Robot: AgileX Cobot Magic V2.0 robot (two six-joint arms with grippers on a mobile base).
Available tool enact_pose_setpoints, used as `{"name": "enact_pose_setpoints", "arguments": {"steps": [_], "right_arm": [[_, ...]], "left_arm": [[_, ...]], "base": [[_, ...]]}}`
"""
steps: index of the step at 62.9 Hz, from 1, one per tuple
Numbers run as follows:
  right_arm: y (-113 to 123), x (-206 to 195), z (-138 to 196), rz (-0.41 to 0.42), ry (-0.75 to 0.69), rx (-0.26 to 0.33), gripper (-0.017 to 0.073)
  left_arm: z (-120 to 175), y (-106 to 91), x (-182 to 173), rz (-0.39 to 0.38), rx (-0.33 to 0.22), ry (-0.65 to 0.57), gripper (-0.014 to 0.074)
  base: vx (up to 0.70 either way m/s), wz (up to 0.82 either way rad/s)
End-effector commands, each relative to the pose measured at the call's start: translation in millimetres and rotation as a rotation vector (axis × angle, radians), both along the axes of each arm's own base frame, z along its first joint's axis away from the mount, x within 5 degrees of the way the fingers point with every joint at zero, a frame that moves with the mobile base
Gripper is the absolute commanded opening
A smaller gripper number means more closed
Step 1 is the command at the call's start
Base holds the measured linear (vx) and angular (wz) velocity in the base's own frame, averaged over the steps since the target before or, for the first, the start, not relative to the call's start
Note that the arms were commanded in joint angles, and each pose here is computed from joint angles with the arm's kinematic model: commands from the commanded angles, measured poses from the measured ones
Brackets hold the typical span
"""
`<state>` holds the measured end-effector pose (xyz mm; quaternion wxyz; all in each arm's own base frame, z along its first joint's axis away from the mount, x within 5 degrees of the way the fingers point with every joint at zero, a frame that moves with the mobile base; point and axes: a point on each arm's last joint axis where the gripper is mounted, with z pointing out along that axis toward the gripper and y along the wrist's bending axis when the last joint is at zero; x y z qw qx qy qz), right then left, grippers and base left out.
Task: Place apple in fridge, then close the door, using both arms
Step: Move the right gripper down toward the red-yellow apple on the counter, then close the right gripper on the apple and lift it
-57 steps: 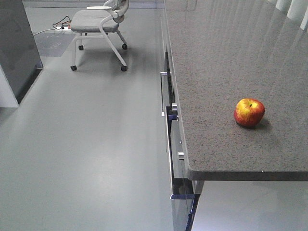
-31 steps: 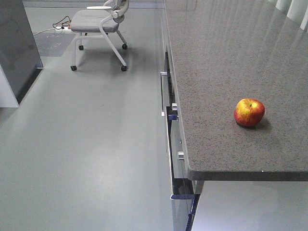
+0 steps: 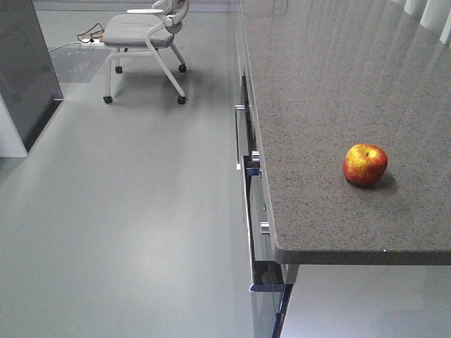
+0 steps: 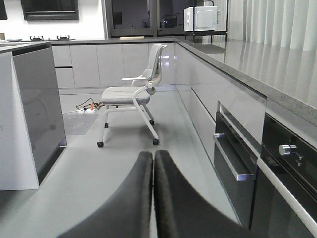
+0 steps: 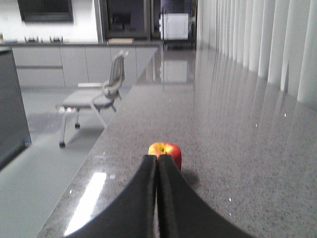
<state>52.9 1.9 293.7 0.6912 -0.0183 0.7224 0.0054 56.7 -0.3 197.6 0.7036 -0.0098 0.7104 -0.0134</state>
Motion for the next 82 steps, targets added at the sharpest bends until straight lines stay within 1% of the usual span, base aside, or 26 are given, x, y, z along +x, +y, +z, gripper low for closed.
{"name": "enact_pose_setpoints", "arguments": {"steps": [1, 6, 14, 19, 23, 28, 32, 39, 44, 51, 57, 69, 76, 82], "right_arm": [[-0.5, 7.3, 30.6, -0.008, 0.009, -0.036, -0.0003], [-0.3, 16.7, 46.0, -0.007, 0.072, -0.04, -0.0003], [0.2, 39.7, 58.9, -0.004, 0.213, -0.044, 0.0], [0.6, 55.6, 63.2, -0.002, 0.291, -0.049, 0.002], [0.8, 67.5, 65.0, 0.001, 0.348, -0.058, 0.0054], [1.2, 84.0, 66.6, 0.007, 0.416, -0.078, 0.0136], [1.5, 96.2, 68.5, 0.008, 0.453, -0.079, 0.0218], [2.1, 120.9, 66.4, 0.011, 0.523, -0.08, 0.04], [2.4, 136.8, 64.3, 0.012, 0.559, -0.081, 0.051], [3.0, 161.1, 60.2, 0.018, 0.614, -0.093, 0.061], [3.5, 181.6, 56.3, 0.024, 0.655, -0.105, 0.064], [4.4, 223.1, 46.5, 0.037, 0.719, -0.128, 0.0631], [5.0, 247.0, 41.2, 0.039, 0.744, -0.129, 0.0627], [4.4, 267.1, 36.6, 0.035, 0.76, -0.149, 0.0624]], "left_arm": [[0.4, -0.3, -0.5, -0.006, -0.011, -0.07, -0.0006], [0.4, -0.3, -0.5, -0.006, -0.011, -0.07, -0.0006], [0.4, -0.3, -0.5, -0.006, -0.011, -0.07, -0.0006], [0.4, -0.3, -0.5, -0.006, -0.011, -0.07, -0.0006], [0.4, -0.3, -0.5, -0.006, -0.011, -0.07, -0.0006], [0.4, -0.3, -0.5, -0.006, -0.011, -0.07, -0.0006], [0.4, -0.3, -0.5, -0.006, -0.011, -0.07, -0.0006], [0.4, -0.3, -0.5, -0.006, -0.011, -0.07, -0.0006], [0.4, -0.3, -0.5, -0.006, -0.011, -0.07, -0.0006], [0.4, -0.3, -0.5, -0.006, -0.011, -0.07, -0.0006], [0.4, -0.3, -0.5, -0.006, -0.011, -0.07, -0.0006], [0.4, -0.3, -0.5, -0.006, -0.011, -0.07, -0.0006], [0.4, -0.3, -0.5, -0.006, -0.011, -0.07, -0.0006], [0.4, -0.3, -0.5, -0.006, -0.011, -0.07, -0.0006]], "base": [[0.0, 0.0], [0.0, 0.0], [0.0, 0.0], [0.0, 0.0], [0.0, 0.0], [0.0, 0.0], [0.0, 0.0], [0.0, 0.0], [0.0, 0.0], [0.0, 0.0], [0.0, 0.0], [0.0, 0.0], [0.0, 0.0], [0.0, 0.0]]}}
